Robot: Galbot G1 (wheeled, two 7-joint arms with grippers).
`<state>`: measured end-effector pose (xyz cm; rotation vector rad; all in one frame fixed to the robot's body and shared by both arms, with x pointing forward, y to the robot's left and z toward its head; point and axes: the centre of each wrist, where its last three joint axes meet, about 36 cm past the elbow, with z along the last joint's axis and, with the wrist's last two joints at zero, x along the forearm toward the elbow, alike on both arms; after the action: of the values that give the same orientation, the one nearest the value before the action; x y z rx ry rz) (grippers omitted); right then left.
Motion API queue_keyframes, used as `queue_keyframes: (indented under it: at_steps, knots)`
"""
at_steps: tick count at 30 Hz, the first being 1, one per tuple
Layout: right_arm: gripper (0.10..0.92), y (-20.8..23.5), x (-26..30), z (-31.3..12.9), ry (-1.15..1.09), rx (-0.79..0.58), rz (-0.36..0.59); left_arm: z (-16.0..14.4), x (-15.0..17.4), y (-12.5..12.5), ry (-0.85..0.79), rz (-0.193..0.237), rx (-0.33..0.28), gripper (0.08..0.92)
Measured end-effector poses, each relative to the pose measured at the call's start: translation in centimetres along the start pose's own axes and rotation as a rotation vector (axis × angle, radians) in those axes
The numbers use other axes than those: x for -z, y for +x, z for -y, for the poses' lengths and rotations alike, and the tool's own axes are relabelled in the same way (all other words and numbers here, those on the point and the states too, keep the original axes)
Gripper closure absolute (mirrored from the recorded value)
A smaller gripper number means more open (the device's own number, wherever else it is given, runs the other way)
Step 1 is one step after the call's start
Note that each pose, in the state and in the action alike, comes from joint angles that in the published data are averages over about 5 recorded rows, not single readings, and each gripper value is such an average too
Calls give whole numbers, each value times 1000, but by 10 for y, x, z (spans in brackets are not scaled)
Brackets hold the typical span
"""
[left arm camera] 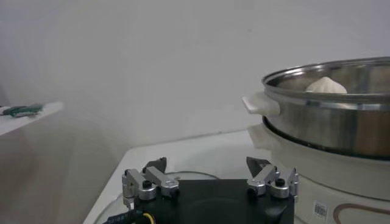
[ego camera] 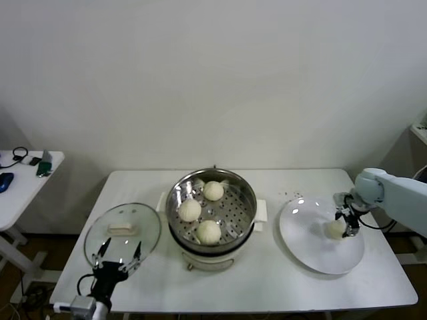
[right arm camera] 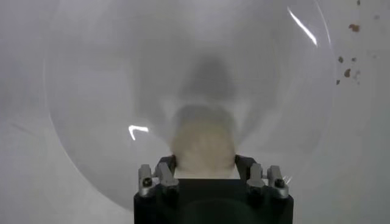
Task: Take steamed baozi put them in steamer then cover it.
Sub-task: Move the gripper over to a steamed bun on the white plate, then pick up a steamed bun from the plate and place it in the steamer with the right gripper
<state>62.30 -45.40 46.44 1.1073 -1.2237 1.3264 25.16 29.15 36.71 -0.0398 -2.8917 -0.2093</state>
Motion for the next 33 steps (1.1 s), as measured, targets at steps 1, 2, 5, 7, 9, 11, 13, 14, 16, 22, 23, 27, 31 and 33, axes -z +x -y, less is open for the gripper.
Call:
queue_keyframes:
  at_steps: [1,2,5,7,9,11,13,14,16,22,23,27,31,33]
  knots:
    - [371,2,0,1,-1,0,4,0,0,0,0,1,0,177]
    - [375,5,0,2,-1,-1,9,0,1,0,-1,2,0,177]
    - [381,21,3,9,6,-9,29,-1,1,-1,-4,4,0,177]
    - [379,39,8,18,16,-16,47,-2,2,-2,-6,5,-1,177]
    - [378,63,14,28,29,-29,68,-2,3,-3,-8,6,-2,177]
    - [378,94,22,40,40,-50,91,-3,3,-3,-11,7,-5,177]
    - [377,130,33,52,51,-79,118,-3,3,-3,-13,9,-9,177]
    - [377,149,40,57,57,-97,134,-4,4,-3,-15,10,-10,177]
    - [376,187,56,66,73,-134,169,-4,4,-4,-17,12,-13,177]
    - [367,270,123,68,140,-195,292,-1,7,-7,-14,23,-20,177]
    - [366,278,137,65,154,-196,311,-1,8,-7,-14,24,-21,177]
    - [362,293,191,49,217,-183,367,0,9,-8,-10,28,-21,177]
    - [361,283,231,33,265,-153,382,0,11,-8,-9,32,-19,177]
    - [361,271,246,26,282,-138,376,-1,12,-8,-10,33,-17,177]
